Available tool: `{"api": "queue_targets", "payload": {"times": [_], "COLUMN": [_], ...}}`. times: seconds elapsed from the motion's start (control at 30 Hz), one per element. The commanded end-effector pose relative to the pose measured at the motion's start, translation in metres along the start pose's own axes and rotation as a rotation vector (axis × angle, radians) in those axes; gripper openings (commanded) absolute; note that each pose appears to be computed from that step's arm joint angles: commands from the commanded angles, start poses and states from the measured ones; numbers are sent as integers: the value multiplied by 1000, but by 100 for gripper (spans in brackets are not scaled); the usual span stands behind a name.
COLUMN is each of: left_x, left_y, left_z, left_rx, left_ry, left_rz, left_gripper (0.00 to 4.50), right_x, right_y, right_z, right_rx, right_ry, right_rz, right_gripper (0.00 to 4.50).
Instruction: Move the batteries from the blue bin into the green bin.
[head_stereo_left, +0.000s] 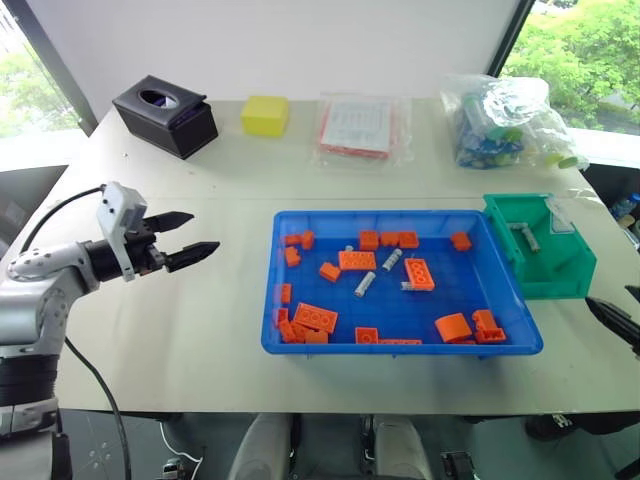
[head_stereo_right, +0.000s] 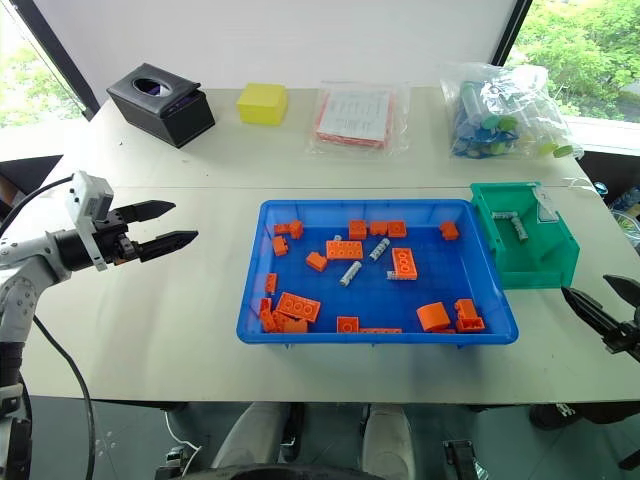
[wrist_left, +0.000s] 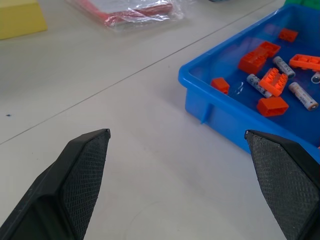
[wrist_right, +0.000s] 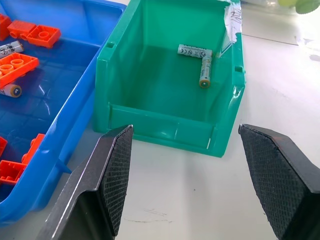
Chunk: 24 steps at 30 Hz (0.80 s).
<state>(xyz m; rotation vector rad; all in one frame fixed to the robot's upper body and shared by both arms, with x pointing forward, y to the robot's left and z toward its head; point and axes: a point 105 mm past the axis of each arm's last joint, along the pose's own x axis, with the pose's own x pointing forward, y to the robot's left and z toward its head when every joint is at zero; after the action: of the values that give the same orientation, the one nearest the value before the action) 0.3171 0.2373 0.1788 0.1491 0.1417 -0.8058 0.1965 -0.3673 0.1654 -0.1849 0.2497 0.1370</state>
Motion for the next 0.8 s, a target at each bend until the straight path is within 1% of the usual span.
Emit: {"api": "queue_targets", "payload": {"times": [0.03, 0.6, 0.8], "left_x": [-4, -1, 3], "left_y": [1, 4, 0], "left_z": [12, 15, 18], "left_rx": [49, 51, 56], "left_ry": [-3, -5, -21], "left_rz": [-12, -6, -21], "left_gripper": [450, 450, 450], "right_x": [-7, -6, -4], "right_y": [-6, -5, -6], "right_z": [7, 4, 9], "right_rx": [-5, 4, -15], "right_ry": [-38, -36, -37], "right_rz": [-32, -28, -10], "right_gripper": [343, 343, 343]}}
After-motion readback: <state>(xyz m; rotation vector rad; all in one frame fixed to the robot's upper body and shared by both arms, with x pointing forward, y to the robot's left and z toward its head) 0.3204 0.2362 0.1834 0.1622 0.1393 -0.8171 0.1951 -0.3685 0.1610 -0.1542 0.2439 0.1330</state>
